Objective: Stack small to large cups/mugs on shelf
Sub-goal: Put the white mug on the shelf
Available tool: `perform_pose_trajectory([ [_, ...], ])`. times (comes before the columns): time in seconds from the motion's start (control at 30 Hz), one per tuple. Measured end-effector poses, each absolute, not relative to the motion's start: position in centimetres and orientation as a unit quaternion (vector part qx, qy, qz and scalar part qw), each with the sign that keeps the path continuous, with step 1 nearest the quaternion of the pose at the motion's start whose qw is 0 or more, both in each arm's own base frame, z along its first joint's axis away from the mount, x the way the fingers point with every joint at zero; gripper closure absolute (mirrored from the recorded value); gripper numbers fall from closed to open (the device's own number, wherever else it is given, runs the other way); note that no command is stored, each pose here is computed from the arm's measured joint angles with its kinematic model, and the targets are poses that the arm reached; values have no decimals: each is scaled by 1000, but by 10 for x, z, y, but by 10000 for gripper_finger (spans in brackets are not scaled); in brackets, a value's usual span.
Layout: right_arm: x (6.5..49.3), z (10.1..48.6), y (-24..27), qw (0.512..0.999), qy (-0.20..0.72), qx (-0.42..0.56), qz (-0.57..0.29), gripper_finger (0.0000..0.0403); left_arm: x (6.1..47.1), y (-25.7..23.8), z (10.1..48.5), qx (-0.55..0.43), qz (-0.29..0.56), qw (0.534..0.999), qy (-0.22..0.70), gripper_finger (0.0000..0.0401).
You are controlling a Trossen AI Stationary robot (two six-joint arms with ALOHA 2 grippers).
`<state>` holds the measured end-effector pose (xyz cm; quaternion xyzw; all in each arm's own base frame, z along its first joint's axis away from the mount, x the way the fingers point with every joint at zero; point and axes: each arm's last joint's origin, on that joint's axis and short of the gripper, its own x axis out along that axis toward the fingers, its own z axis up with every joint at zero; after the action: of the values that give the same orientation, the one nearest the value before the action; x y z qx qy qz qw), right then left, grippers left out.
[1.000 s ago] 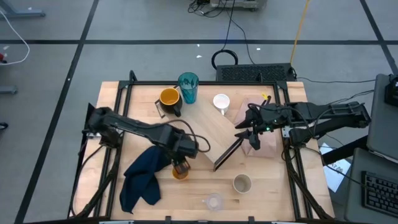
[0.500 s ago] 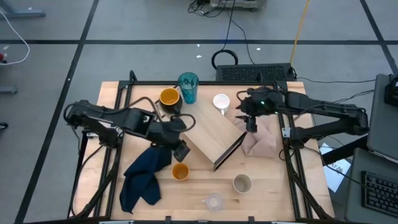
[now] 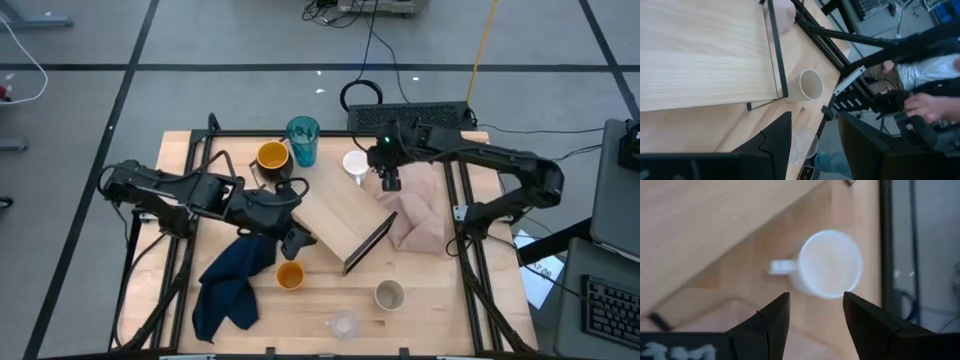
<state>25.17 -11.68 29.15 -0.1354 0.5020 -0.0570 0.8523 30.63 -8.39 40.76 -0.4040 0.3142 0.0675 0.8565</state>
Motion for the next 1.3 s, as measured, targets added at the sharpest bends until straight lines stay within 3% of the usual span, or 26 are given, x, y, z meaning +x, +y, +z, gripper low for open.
perform_pose_trajectory([
  [0.33,276,282,-125,827,525,-203,-6,229,307,-86,409,-396,60,862,310,240],
  [1.3,300,224,-140,772,608,-185,25,229,289,-87,435,-368,-1,895,252,240],
])
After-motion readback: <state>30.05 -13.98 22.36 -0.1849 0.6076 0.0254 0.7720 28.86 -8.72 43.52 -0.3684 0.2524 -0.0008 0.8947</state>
